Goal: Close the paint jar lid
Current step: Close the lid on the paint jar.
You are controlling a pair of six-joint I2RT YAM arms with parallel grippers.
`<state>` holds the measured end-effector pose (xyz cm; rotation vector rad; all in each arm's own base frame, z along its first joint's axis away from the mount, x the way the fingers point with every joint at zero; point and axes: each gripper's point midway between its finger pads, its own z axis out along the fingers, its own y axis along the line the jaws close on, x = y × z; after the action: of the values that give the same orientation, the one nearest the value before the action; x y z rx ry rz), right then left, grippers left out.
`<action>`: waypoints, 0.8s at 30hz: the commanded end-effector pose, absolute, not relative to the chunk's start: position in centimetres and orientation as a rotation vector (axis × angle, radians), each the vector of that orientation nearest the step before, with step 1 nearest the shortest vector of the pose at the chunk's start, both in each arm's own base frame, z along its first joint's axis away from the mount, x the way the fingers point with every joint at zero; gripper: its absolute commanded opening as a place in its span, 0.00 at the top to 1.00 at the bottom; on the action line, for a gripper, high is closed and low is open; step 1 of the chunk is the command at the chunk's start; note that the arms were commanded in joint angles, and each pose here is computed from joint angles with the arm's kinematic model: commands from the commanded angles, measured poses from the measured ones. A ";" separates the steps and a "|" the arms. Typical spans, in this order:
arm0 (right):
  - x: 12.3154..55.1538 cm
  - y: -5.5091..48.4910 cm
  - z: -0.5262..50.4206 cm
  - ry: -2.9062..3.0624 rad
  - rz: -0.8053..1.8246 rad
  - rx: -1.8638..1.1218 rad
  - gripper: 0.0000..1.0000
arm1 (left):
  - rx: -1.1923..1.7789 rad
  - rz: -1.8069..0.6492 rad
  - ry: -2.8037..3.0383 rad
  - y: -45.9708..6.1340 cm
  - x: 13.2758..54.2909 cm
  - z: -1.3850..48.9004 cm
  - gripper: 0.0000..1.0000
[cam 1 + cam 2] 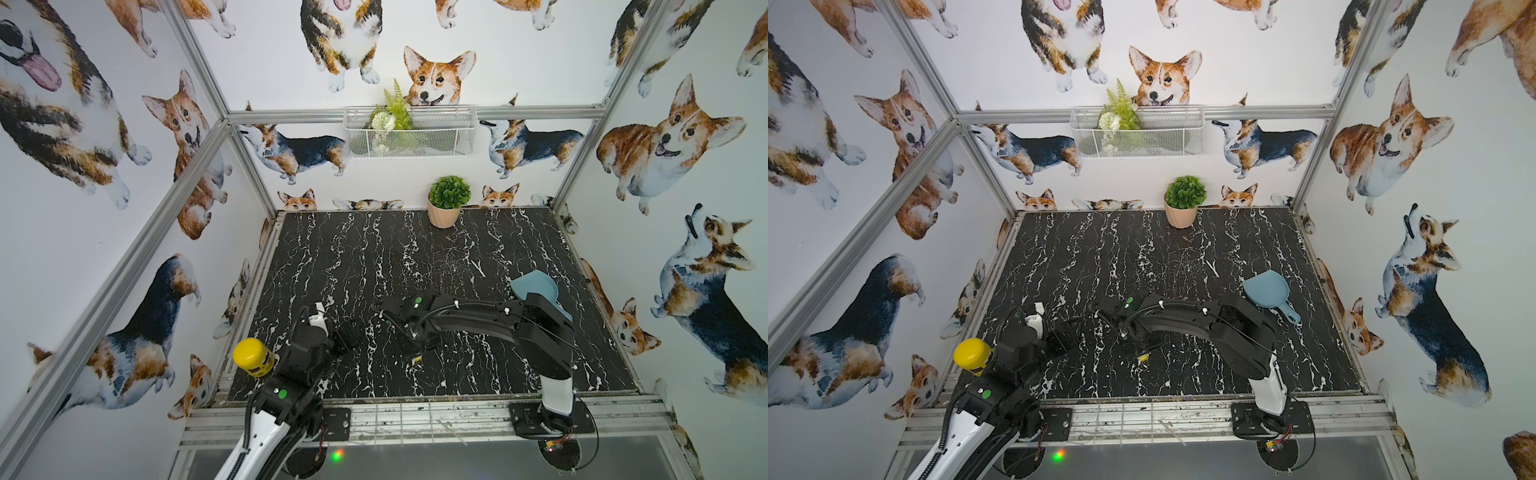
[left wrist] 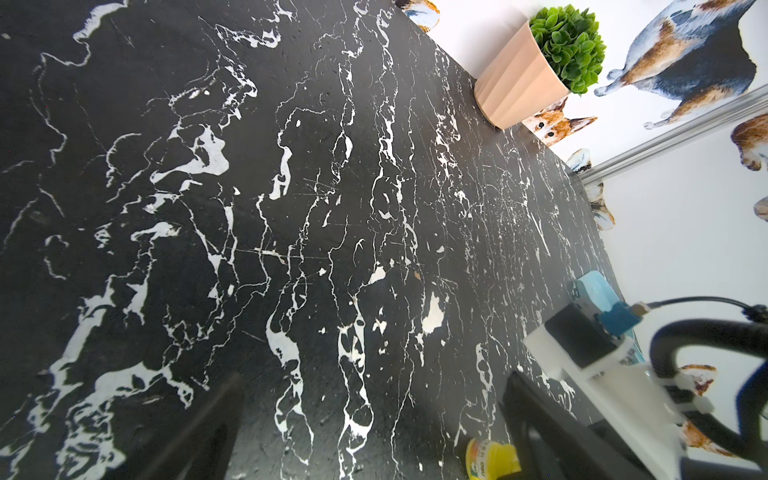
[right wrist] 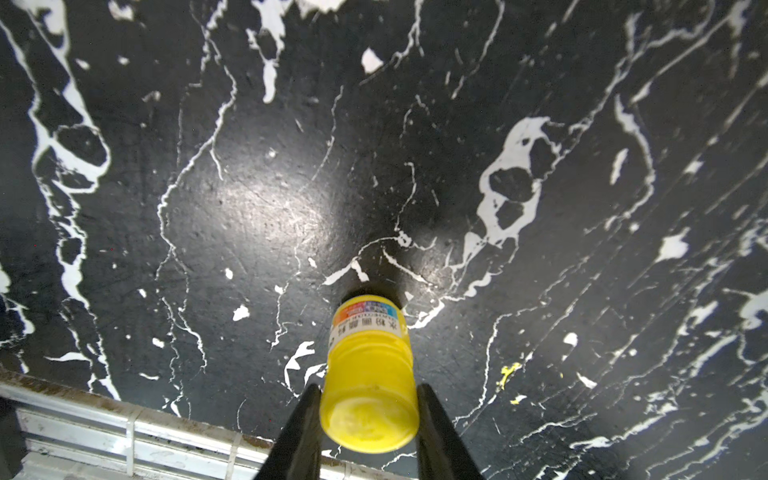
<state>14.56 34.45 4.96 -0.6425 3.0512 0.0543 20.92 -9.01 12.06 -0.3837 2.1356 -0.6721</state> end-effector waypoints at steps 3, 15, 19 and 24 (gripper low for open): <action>14.6 34.5 4.8 3.055 0.046 -0.645 0.69 | -0.391 -0.661 2.130 -8.8 21.0 12.1 0.00; 14.8 34.5 5.3 3.032 0.064 -0.637 0.68 | -0.386 -0.666 2.130 -8.9 21.1 12.2 0.00; 14.9 34.6 5.5 3.021 0.070 -0.636 0.68 | -0.385 -0.667 2.128 -8.9 21.0 12.2 0.00; 14.7 34.6 5.1 3.040 0.055 -0.649 0.67 | -0.384 -0.667 2.127 -8.9 21.0 12.2 0.00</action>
<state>14.61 34.53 5.15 -0.6427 3.0440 0.0671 20.94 -8.96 11.98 -0.3857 2.1377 -0.6668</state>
